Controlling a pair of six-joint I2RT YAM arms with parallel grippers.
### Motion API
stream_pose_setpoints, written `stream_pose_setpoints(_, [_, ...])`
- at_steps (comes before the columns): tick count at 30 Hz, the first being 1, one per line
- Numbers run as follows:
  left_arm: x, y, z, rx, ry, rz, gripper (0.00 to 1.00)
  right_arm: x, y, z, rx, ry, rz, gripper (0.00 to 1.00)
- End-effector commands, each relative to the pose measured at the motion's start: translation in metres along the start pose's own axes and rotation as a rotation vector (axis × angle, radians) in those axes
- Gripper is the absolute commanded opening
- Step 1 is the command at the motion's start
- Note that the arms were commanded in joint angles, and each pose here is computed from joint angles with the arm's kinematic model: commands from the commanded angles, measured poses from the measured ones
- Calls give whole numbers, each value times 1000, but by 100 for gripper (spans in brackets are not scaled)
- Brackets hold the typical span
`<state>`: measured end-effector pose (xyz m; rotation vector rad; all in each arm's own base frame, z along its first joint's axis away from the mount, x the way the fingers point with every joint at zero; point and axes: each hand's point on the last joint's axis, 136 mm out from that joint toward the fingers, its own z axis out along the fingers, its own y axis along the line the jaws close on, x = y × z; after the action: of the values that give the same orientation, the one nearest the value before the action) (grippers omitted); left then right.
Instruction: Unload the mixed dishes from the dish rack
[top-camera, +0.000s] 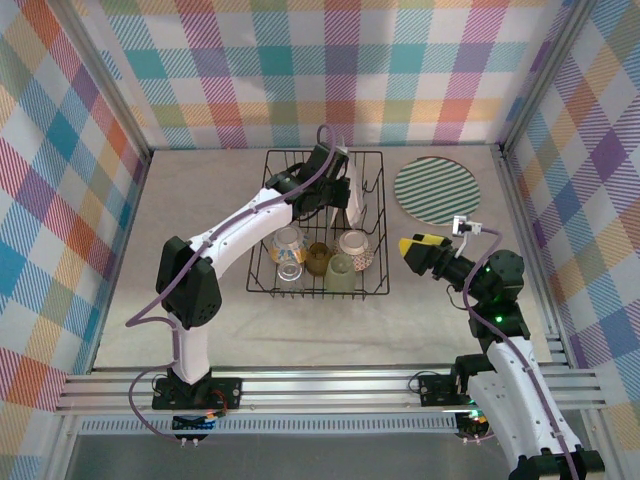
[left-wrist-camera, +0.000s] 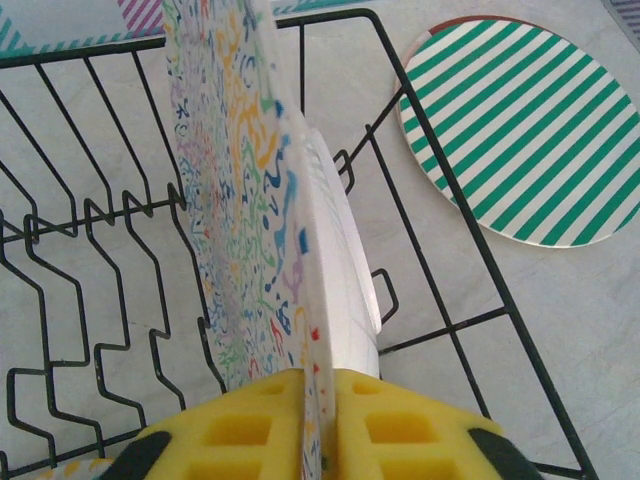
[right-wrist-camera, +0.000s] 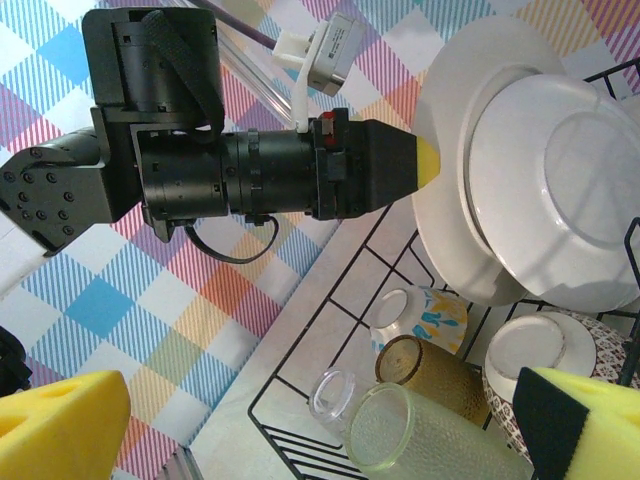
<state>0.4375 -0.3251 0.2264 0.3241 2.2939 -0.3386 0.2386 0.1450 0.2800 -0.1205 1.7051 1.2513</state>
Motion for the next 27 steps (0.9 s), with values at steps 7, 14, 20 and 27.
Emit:
stream_pose_setpoints(7, [-10, 0, -3, 9, -9, -17, 0, -2, 6, -1, -8, -16, -48, 99])
stream_pose_setpoints(14, [-23, -5, -21, 46, -46, -41, 0, -2, 7, -1, -10, -14, -55, 99])
stream_pose_setpoints(20, [-34, -5, -41, 51, -84, -62, 0, -1, 7, -1, -8, -14, -58, 99])
stream_pose_setpoints(27, [-42, -2, -58, 58, -119, -88, 0, 0, 6, 0, -4, -12, -59, 99])
